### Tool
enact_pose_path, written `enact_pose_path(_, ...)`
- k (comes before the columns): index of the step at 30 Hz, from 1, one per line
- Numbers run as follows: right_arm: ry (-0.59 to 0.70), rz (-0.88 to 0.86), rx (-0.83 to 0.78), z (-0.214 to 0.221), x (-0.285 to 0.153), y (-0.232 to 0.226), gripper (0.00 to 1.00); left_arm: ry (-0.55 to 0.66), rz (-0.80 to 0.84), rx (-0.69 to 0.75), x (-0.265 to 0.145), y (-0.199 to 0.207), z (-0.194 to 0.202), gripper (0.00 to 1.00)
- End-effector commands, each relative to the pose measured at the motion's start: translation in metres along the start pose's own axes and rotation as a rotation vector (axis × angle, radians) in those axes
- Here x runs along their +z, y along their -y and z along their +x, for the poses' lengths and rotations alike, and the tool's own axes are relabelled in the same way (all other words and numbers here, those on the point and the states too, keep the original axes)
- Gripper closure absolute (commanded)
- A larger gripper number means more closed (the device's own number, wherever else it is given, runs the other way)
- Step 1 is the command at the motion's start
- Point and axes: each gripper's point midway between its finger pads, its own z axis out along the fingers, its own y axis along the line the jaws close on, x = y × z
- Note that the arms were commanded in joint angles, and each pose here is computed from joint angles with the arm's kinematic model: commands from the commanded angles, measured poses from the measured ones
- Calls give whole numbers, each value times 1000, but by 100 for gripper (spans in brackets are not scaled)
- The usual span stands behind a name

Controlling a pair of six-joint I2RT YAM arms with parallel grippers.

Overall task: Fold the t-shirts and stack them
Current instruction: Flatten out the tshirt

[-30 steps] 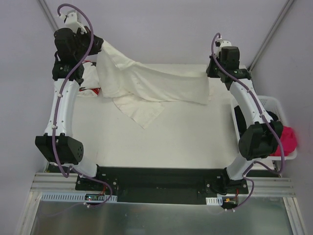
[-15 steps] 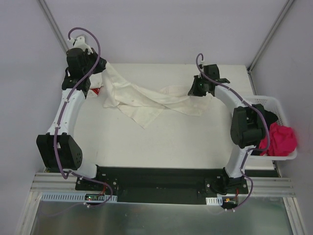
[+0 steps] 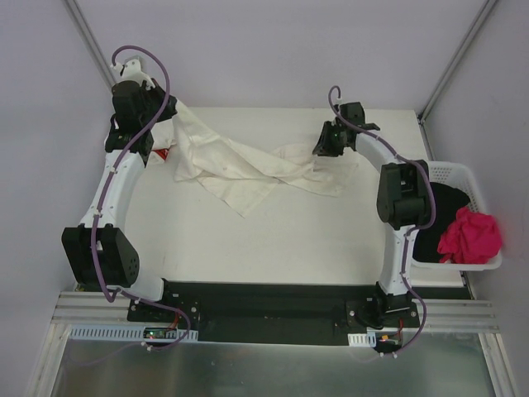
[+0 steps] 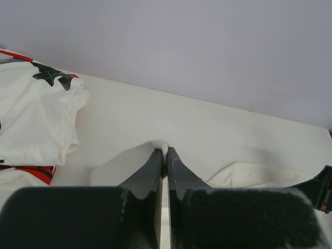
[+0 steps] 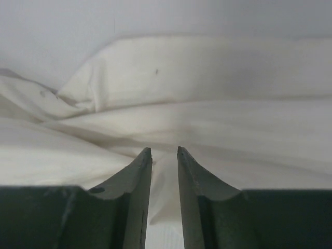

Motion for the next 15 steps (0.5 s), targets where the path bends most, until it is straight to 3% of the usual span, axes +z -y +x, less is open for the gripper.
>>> enact_pose_path(1,116,3,8,-57,-22,11,67,79,-17,49,-7,3,-22,100)
enact_pose_path(7,150,16,21,-68,-39,22,62,90,-39,62,-12,-1,-24,100)
enact_pose_path(15,111,-36,89,-9,-47,23,64,79,-35,64,-8,-2,-20,100)
